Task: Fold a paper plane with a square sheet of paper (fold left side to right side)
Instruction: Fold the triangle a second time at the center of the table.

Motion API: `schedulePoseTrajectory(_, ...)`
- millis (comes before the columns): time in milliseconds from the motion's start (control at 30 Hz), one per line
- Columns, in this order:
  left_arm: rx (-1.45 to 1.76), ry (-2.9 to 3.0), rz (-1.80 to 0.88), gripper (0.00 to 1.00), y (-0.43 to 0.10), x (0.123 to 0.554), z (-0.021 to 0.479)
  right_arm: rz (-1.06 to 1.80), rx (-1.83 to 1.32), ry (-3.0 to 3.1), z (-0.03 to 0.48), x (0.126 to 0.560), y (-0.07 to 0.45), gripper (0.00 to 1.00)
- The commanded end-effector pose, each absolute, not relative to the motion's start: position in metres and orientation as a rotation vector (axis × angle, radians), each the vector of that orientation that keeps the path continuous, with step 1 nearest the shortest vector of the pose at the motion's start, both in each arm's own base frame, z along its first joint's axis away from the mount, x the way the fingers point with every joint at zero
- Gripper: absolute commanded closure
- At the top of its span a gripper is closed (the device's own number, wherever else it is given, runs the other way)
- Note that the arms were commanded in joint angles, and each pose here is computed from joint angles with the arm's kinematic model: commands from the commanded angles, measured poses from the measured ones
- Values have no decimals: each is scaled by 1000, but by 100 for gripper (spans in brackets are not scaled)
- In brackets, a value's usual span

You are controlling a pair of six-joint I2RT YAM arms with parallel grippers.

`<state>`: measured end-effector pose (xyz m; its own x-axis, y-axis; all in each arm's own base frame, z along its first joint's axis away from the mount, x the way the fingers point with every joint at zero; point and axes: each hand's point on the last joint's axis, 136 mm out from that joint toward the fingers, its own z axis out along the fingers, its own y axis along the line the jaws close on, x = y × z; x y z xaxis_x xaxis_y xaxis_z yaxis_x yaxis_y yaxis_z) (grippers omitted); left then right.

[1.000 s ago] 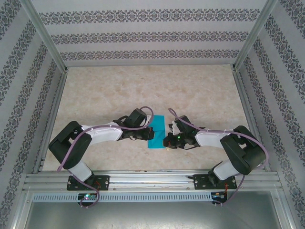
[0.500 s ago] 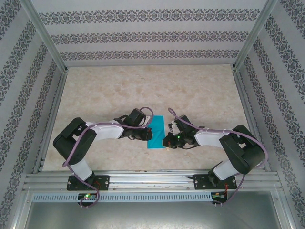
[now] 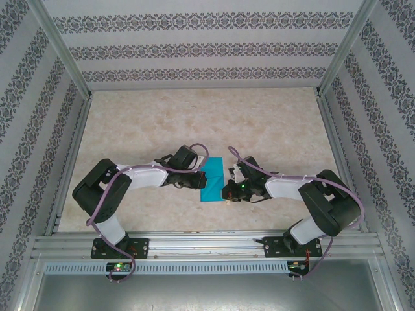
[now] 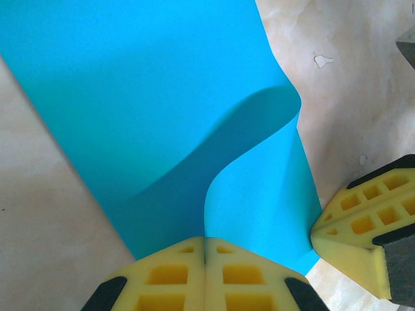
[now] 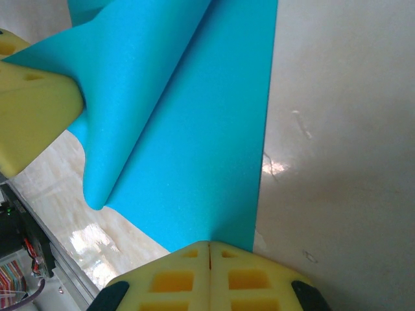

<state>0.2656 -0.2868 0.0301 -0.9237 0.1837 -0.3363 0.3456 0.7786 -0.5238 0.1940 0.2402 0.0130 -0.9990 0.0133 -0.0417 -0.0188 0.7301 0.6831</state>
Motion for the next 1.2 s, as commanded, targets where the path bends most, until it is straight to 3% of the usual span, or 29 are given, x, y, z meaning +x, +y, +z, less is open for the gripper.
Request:
schedulePoseTrajectory(0, 431, 2711, -824, 100, -281, 272, 27, 995, 26, 3002, -12, 177, 223, 100)
schedulePoseTrajectory(1167, 443, 2717, -771, 100, -278, 280, 22, 974, 34, 3011, -14, 177, 221, 100)
